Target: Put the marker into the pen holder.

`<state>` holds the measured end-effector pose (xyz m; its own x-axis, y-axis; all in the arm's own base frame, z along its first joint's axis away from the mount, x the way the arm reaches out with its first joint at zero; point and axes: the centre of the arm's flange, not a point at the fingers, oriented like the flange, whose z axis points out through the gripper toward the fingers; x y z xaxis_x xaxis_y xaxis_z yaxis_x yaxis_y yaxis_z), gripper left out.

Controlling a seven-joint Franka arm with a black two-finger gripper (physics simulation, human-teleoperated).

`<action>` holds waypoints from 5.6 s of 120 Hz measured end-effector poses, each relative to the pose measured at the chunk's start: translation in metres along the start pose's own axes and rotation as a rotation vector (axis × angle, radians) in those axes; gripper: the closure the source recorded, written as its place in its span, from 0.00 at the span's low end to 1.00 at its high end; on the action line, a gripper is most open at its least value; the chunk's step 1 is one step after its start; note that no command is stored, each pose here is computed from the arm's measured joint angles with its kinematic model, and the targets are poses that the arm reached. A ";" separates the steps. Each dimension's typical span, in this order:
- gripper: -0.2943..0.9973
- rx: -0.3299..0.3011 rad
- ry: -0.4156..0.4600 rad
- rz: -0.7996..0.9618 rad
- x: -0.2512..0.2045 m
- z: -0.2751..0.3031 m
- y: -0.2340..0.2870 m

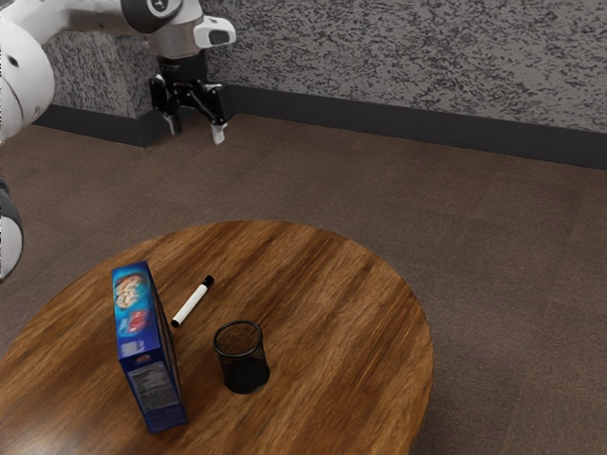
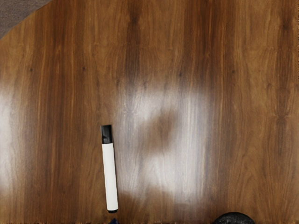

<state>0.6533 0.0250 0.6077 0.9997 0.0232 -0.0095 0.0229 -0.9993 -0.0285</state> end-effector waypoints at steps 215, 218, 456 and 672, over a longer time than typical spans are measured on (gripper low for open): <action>0.42 0.000 -0.060 0.135 0.034 0.361 -0.069; 0.43 -0.001 -0.059 0.138 0.033 0.360 -0.067; 0.84 -0.261 0.200 0.067 -0.025 0.202 0.050; 0.41 -0.123 0.516 0.178 -0.076 0.111 0.118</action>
<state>0.5786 -0.0912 0.4946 0.8628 -0.1324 0.4880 -0.1770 -0.9831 0.0462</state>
